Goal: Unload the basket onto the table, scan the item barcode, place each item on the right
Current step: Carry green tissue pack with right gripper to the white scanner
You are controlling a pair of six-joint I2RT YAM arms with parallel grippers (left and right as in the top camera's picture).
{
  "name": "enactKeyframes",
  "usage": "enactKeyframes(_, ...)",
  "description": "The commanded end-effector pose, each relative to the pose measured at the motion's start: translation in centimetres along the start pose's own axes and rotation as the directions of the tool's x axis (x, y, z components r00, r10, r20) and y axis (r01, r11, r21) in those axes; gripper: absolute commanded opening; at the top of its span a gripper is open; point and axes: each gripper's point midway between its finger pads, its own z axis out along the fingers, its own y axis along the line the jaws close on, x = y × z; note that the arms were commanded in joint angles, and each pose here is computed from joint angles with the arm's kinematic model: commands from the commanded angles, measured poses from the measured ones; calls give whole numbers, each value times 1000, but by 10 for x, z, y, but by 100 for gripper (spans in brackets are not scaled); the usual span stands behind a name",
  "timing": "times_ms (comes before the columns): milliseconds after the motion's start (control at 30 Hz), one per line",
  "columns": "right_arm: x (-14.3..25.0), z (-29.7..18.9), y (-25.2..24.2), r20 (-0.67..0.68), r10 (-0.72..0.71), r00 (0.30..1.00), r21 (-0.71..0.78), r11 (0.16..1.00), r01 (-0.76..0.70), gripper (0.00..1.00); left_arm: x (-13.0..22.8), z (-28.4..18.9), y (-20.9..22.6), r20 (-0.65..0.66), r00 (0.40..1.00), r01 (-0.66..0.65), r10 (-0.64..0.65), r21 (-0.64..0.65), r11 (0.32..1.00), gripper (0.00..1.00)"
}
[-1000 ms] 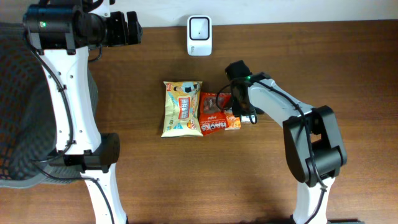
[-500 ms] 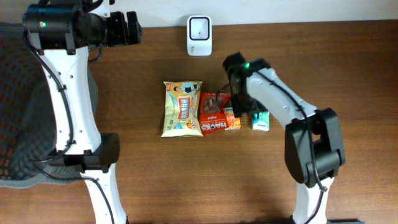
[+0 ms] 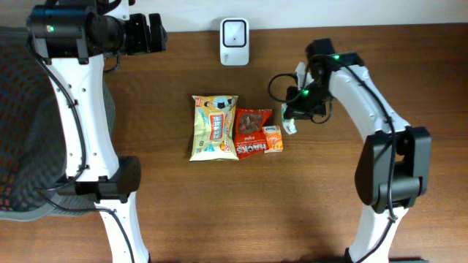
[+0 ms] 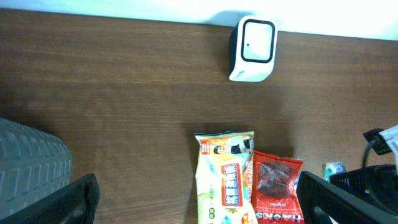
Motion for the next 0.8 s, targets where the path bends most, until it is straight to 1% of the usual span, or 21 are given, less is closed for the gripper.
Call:
enactKeyframes(0,6,-13,34,12,-73,997,-424,903,71,4,-3,-13,-3,32,999,1,-1,10,1000,99)
enactKeyframes(33,8,-9,28,18,-44,999,-497,866,47,4,-3,-13,-3,32,999,1,-1,10,1000,99)
enactKeyframes(67,12,-3,21,19,-23,1000,-533,846,29,4,-3,-13,-3,32,999,1,-1,10,1000,99)
enactKeyframes(100,20,10,2,15,43,999,-582,813,-26,5,-3,-13,-3,32,999,1,-1,10,1000,99)
enactKeyframes(167,31,21,-34,4,146,989,-572,812,-118,14,-3,-13,-3,32,999,1,-1,10,1000,99)
enactKeyframes(200,35,23,-57,-1,201,980,-538,826,-169,25,-3,-13,-3,32,999,1,-1,10,1000,99)
enactKeyframes(233,41,26,-89,-11,270,963,-445,861,-246,35,-3,-13,-3,32,999,1,-1,10,1000,99)
enactKeyframes(267,45,27,-108,-15,318,948,-379,876,-300,52,-3,-13,-3,32,999,1,-1,10,1000,99)
enactKeyframes(300,48,23,-127,-9,355,935,-325,883,-339,59,-3,-13,-3,32,999,1,-1,10,1000,99)
enactKeyframes(367,50,7,-150,-17,389,921,-198,902,-384,60,-3,-13,-3,32,999,1,-1,10,1000,99)
enactKeyframes(400,48,-8,-153,-23,365,931,-128,922,-365,61,-3,-13,-3,32,999,1,-1,10,1000,99)
enactKeyframes(467,38,-37,-125,-53,264,963,-127,955,-269,61,-3,-13,-3,32,999,1,-1,10,1000,99)
enactKeyframes(500,35,-37,-114,-56,223,973,-124,966,-228,65,-3,-13,-3,32,999,1,-1,10,1000,99)
enactKeyframes(567,36,-21,-105,-69,157,985,-81,983,-163,65,-3,-13,-3,32,999,1,-1,10,1000,99)
enactKeyframes(600,35,-10,-104,-66,152,986,-46,987,-155,65,-3,-13,-3,32,999,1,-1,10,1000,99)
enactKeyframes(667,33,9,-98,-51,143,988,-36,989,-145,65,-3,-13,-3,32,999,1,-1,10,1000,99)
enactKeyframes(700,37,18,-100,-57,153,987,-14,988,-154,64,-3,-13,-3,32,999,1,-1,10,1000,99)
enactKeyframes(767,44,28,-105,-63,156,986,-11,988,-157,57,-3,-13,-3,32,999,1,-1,10,1000,99)
